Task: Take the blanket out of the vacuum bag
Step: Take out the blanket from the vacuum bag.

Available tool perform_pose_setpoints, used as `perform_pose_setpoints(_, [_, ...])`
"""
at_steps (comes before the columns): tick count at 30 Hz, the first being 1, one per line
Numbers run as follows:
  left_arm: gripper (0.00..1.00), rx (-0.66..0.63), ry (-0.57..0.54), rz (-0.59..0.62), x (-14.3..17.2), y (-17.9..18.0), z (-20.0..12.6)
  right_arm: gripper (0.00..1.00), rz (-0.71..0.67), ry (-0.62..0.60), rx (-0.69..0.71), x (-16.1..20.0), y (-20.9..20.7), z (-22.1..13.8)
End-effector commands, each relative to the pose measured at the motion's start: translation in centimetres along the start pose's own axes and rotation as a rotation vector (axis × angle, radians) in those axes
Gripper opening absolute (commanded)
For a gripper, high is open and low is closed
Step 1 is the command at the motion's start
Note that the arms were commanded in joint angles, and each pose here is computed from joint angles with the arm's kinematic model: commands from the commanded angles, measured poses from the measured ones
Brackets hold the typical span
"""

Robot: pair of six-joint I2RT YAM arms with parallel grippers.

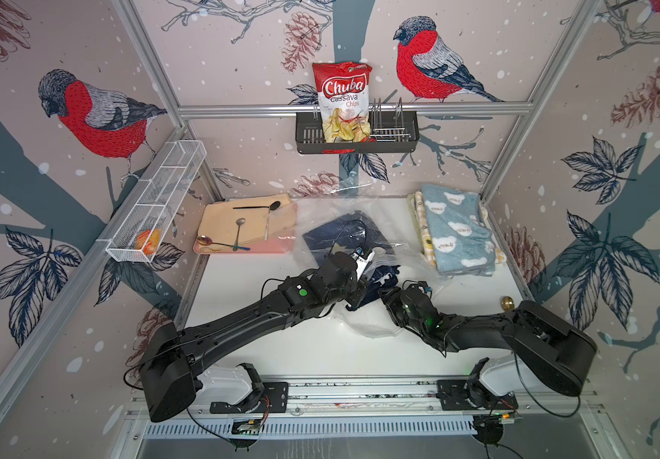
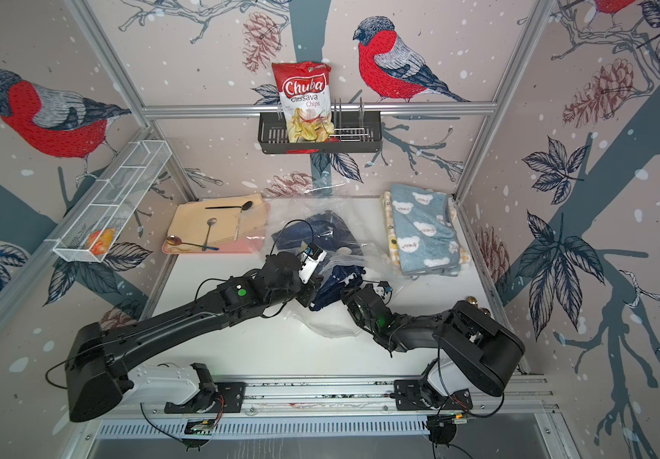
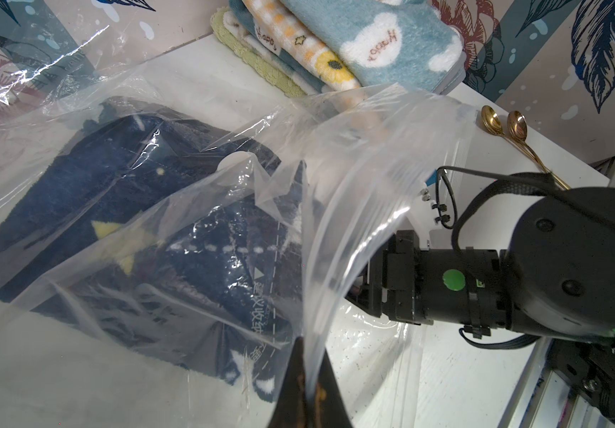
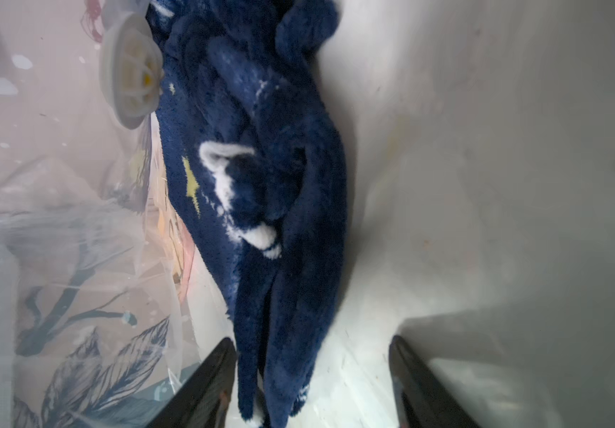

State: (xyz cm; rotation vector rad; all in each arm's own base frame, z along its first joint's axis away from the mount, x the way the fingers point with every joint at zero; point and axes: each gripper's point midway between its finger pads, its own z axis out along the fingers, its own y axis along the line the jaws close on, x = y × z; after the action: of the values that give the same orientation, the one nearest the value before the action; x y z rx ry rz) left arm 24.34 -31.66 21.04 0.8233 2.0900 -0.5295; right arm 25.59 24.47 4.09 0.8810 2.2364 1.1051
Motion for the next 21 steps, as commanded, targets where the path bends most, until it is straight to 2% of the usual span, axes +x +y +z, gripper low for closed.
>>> perform_pose_setpoints(1, [0.03, -0.002, -0.019, 0.002, -0.5, -0.1, -0.1, 0.66, 0.06, -0.02, -0.003, -0.2, 0.2, 0.8])
perform_pose_setpoints(6, [0.03, -0.004, -0.018, 0.004, -0.5, -0.1, -0.1, 0.66, 0.087, -0.013, 0.02, 0.2, -0.3, 2.3])
perform_pose_setpoints(9, [0.03, -0.007, -0.021, 0.005, -0.6, -0.1, -0.2, 0.62, 0.086, -0.012, 0.024, 0.3, -0.5, 3.1])
perform_pose_setpoints(13, [0.03, -0.009, -0.021, 0.006, -0.6, 0.0, -0.2, 0.48, 0.068, -0.004, -0.021, 0.4, 0.8, 3.6])
perform_pose_setpoints(16, [0.03, -0.003, -0.02, 0.005, -0.6, -0.1, -0.1, 0.36, 0.048, 0.004, -0.071, 0.4, 2.7, 3.5])
perform_pose_setpoints(19, [0.03, 0.003, -0.019, 0.004, -0.6, -0.2, -0.1, 0.2, 0.016, 0.01, -0.123, 0.4, 5.0, 3.1])
perform_pose_setpoints(21, [0.03, 0.002, -0.019, 0.004, -0.6, -0.2, -0.1, 0.14, -0.006, 0.007, -0.142, 0.3, 6.3, 2.9])
